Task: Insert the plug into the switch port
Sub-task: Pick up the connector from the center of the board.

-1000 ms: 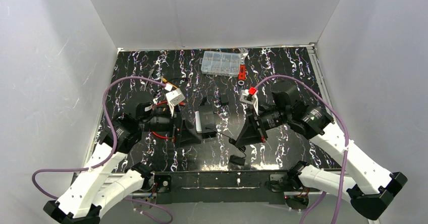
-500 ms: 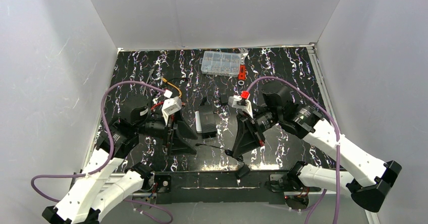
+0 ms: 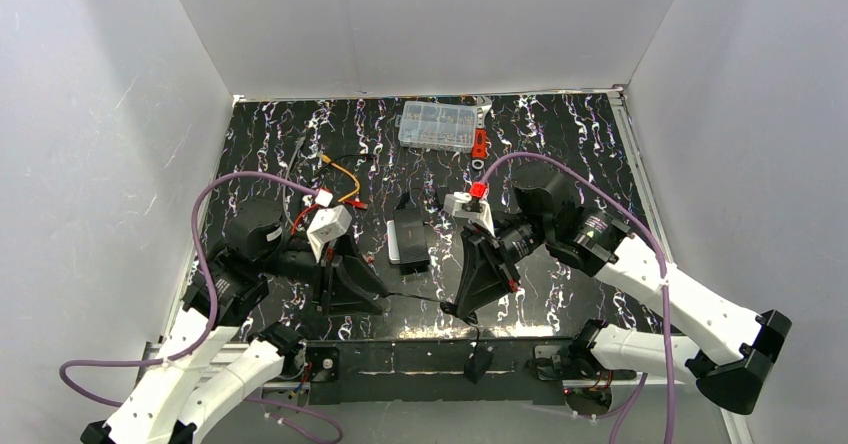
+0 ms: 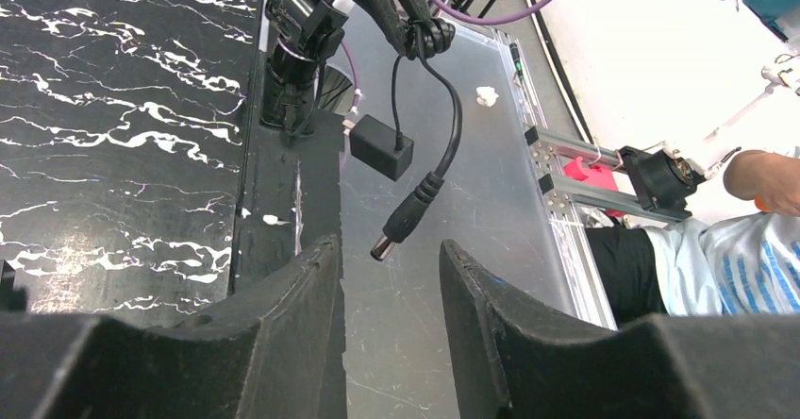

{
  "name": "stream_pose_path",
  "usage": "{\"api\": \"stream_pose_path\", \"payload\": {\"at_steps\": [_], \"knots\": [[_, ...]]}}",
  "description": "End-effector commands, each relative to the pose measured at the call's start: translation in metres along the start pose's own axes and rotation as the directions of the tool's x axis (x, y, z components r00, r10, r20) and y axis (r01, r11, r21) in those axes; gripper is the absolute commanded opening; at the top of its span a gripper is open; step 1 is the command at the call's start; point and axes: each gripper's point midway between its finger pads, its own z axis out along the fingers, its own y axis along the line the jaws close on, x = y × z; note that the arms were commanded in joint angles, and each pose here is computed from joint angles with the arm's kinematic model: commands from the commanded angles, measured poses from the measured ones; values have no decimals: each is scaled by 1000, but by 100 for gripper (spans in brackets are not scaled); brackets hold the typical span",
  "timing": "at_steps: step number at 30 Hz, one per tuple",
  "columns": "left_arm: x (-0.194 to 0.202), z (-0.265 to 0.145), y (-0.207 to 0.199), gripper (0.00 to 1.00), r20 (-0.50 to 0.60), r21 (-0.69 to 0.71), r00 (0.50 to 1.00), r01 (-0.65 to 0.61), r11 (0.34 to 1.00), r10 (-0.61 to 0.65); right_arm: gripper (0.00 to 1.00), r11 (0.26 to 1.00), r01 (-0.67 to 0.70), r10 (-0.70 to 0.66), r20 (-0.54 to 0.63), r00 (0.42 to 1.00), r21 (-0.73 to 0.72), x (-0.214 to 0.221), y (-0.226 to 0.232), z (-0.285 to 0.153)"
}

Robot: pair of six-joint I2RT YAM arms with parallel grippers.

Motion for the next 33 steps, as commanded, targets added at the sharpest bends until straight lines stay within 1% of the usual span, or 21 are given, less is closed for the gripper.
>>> {"api": "stream_pose_path", "payload": {"at_steps": [1,4,8,10,15,18,22,25,29,33], "knots": [[2,1,-7,40,-9,47,1000,-13,999,14,1,999,38,-38,4,999,-31,-8,6,2],[3,0,-8,36,-8,49,1000,-20,999,21,1,999,33,-33,3,999,-31,-8,5,3],[4,0,-10,26,-7,50,1000,-27,998,28,1,999,32,-32,4,999,-27,-9,4,4],[5,0,-10,23,-7,50,1000,-30,998,30,1,999,31,-30,5,1000,-23,-9,3,4],[6,0,-11,11,-5,47,999,-37,998,38,1,999,27,-27,7,1000,-17,-9,2,5],[7,0,-11,1,-4,43,999,-40,998,40,1,1000,26,-26,8,1000,-11,-10,0,5],[5,-1,-10,0,0,30,999,-41,999,41,1,1000,14,-14,11,1000,6,-9,-4,6],[4,0,-7,0,1,14,1000,-24,1000,24,1,999,3,-3,5,1000,47,-4,-13,5],[4,3,3,0,-8,-18,1000,27,999,-27,11,986,6,-3,-13,1000,165,1,-31,1],[3,6,11,0,-18,-35,997,76,996,-77,22,969,22,-14,-34,999,244,4,-44,-3]]}}
